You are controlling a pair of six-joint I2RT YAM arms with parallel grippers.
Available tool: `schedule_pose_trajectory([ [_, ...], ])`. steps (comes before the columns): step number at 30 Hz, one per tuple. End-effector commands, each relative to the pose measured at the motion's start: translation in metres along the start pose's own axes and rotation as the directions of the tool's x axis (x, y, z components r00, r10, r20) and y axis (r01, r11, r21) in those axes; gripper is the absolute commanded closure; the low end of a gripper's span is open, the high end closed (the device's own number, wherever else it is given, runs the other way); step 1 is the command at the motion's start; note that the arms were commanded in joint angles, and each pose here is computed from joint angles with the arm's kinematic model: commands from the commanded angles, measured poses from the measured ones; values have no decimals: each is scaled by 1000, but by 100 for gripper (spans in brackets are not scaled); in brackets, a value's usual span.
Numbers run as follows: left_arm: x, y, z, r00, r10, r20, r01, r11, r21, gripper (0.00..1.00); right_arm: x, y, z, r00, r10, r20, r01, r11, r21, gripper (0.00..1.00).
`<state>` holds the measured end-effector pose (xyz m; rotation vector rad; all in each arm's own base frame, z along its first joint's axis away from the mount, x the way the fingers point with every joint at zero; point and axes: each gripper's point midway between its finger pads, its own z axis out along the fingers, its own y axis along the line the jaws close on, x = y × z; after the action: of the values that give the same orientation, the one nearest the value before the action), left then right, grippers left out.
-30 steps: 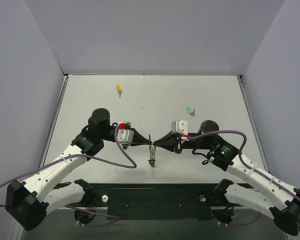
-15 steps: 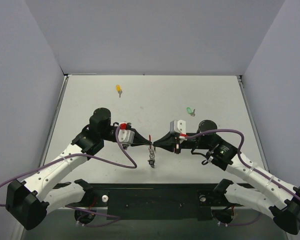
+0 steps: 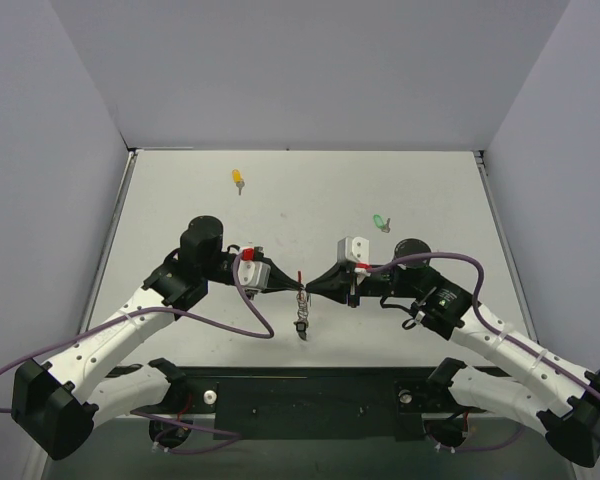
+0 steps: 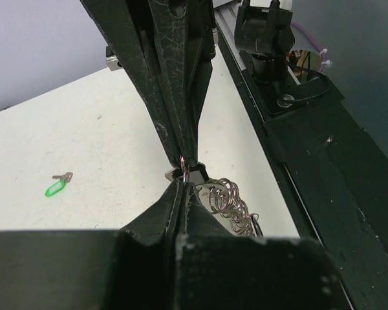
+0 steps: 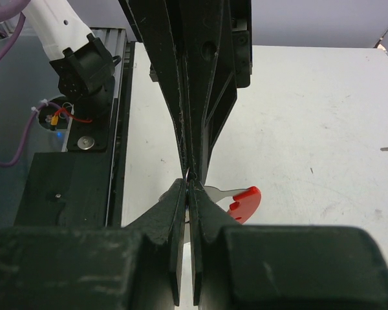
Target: Put the keys on the keyring
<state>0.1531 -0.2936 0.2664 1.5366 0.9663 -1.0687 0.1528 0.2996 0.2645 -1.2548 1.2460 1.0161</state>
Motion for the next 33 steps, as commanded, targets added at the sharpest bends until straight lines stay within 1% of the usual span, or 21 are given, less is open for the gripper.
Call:
schedule_pose_trajectory([
  [1, -28, 3, 1, 995, 91, 44, -92, 996, 18, 100, -31, -8, 4, 997, -41, 66, 39, 999, 29, 100],
  [15, -24, 2, 0, 994, 110, 21, -110, 994, 3, 100, -32, -12, 5, 998, 6, 68, -9, 999, 46, 100],
  [18, -23, 1, 0, 994, 111, 19, -111, 994, 6, 100, -33, -12, 5, 998, -1, 69, -2, 999, 43, 100],
  [23, -22, 1, 2, 995, 98, 16, -99, 995, 10, 100, -30, -12, 6, 997, -60, 50, 58, 998, 33, 100],
  [33, -20, 2, 3, 995, 94, 15, -95, 995, 12, 100, -26, -8, 7, 996, -83, 34, 83, 996, 17, 100],
])
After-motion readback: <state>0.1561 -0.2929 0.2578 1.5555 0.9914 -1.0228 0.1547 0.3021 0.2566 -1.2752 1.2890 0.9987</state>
